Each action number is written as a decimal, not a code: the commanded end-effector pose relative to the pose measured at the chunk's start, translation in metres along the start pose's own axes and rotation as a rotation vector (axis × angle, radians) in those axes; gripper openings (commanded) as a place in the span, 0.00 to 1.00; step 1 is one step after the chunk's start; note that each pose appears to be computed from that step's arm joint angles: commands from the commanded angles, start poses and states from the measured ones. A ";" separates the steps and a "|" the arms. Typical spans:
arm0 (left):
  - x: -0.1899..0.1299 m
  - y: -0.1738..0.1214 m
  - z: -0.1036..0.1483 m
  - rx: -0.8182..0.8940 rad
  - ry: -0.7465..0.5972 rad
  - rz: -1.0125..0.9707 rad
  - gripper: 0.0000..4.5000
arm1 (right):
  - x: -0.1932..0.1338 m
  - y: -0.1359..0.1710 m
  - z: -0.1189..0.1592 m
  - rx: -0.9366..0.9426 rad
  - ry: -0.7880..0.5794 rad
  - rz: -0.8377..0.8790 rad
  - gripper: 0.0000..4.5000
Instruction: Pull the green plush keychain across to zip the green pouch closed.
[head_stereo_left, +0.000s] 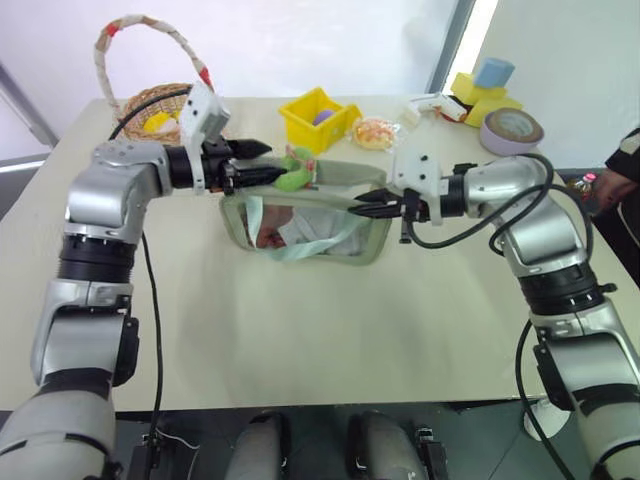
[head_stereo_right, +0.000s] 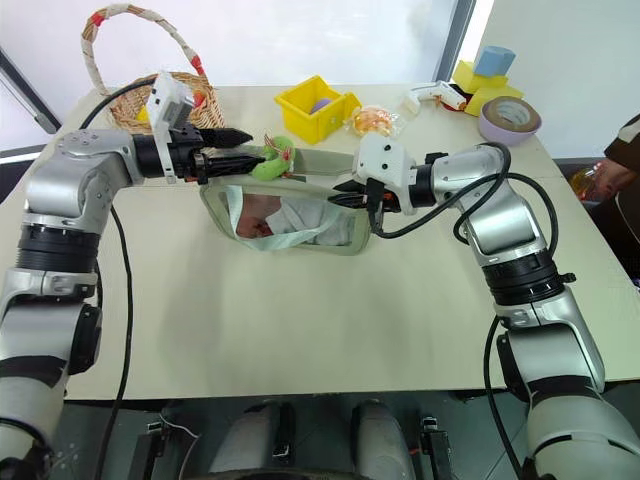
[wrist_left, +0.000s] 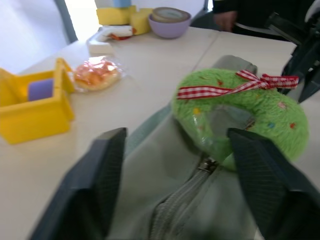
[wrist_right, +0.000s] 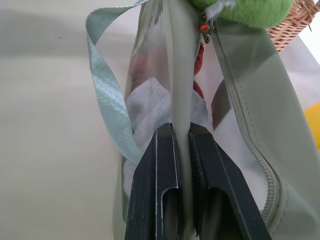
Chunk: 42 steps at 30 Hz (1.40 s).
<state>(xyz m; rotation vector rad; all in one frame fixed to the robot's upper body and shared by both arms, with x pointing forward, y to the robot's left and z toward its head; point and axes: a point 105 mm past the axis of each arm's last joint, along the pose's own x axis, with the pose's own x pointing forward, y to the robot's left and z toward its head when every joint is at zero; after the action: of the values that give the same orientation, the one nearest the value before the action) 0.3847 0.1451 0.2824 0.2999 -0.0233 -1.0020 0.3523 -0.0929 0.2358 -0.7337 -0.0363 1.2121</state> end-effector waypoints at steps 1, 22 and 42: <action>-0.028 0.008 0.036 0.118 -0.028 0.052 0.99 | -0.001 -0.007 0.011 -0.039 -0.031 -0.018 0.00; -0.043 -0.007 -0.032 0.149 0.130 0.053 0.39 | 0.002 -0.011 0.018 -0.050 -0.049 -0.009 0.00; -0.040 -0.012 -0.045 0.204 0.176 0.029 0.00 | 0.029 -0.023 0.101 0.037 -0.263 -0.027 0.45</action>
<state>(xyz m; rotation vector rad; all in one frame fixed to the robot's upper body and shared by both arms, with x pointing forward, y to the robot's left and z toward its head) 0.3624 0.1827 0.2380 0.5620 0.0418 -0.9422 0.3465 -0.0324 0.3046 -0.5033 -0.1759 1.2833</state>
